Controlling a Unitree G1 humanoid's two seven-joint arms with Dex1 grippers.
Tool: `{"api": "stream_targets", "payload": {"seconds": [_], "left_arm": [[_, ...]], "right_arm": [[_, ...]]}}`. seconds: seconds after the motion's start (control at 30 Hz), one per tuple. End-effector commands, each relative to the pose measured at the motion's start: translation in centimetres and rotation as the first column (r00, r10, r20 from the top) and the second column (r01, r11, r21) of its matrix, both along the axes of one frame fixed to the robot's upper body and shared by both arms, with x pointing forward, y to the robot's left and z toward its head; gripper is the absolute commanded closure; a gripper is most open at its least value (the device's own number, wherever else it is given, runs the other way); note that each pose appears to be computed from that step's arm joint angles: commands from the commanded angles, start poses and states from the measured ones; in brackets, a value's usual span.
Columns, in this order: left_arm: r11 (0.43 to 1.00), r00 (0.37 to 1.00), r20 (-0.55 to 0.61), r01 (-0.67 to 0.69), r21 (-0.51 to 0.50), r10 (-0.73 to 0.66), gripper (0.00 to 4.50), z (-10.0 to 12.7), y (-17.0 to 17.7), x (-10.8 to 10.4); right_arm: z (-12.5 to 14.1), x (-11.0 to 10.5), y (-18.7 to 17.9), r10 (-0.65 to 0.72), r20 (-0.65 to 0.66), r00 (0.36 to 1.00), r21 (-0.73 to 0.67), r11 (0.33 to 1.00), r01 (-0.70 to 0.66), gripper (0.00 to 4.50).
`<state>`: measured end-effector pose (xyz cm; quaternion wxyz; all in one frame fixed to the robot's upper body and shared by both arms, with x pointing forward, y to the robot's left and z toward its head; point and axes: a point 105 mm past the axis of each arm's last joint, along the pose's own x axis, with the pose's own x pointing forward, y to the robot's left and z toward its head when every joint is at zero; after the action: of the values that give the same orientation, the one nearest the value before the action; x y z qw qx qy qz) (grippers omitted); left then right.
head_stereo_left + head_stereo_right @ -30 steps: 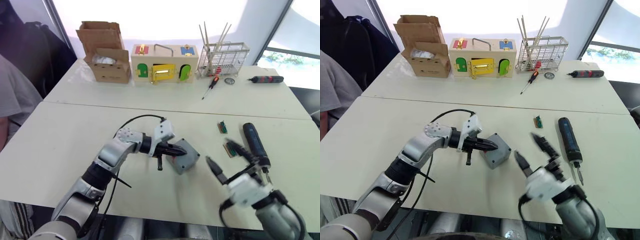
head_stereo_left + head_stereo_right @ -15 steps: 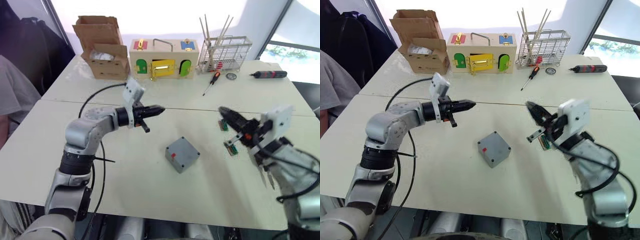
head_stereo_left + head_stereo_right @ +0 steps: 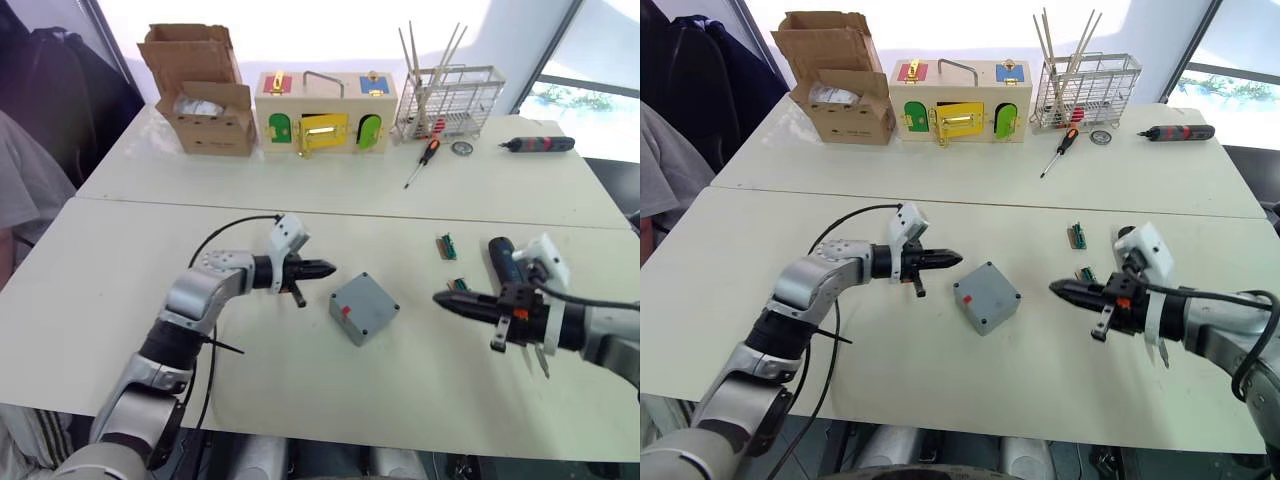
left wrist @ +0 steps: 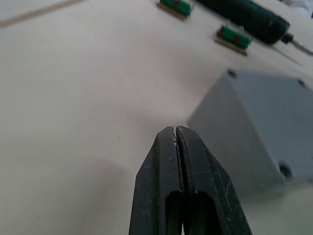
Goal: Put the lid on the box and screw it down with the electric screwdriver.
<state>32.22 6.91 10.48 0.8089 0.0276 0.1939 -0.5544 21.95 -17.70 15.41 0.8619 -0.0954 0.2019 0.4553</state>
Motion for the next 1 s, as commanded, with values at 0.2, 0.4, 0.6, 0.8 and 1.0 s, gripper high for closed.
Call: {"api": "stream_targets", "payload": {"seconds": [0.2, 0.4, 0.6, 0.8, 1.0], "left_arm": [[0.998, 0.999, -0.016, 0.051, 0.038, -0.050, 4.50, 0.6, 0.9, -2.2], [0.993, 0.994, -0.004, 0.106, 0.060, -0.106, 4.50, -0.1, -1.5, -1.8], [0.977, 0.981, 0.029, 0.187, 0.097, -0.191, 4.50, -1.0, -2.9, -1.9], [0.981, 0.982, 0.035, 0.182, 0.068, -0.185, 4.50, -1.1, -4.1, -2.4], [0.987, 0.988, 0.027, 0.153, 0.043, -0.154, 4.50, -1.0, -4.6, -2.9]], "right_arm": [[-3.5, -2.3, 3.5, 0.144, -0.133, 0.981, 0.013, 0.990, -0.144, 4.46], [-5.6, -1.3, 2.5, 0.125, -0.138, 0.983, -0.065, 0.989, -0.135, 4.46], [-5.5, 0.8, 2.7, 0.048, -0.056, 0.997, -0.058, 0.997, -0.051, 4.46], [-4.4, 3.1, 3.4, 0.000, 0.012, 1.000, 0.010, 1.000, 0.000, 4.46], [-4.9, 4.4, 3.4, -0.027, 0.042, 0.999, -0.016, 0.999, 0.028, 4.46]]}}
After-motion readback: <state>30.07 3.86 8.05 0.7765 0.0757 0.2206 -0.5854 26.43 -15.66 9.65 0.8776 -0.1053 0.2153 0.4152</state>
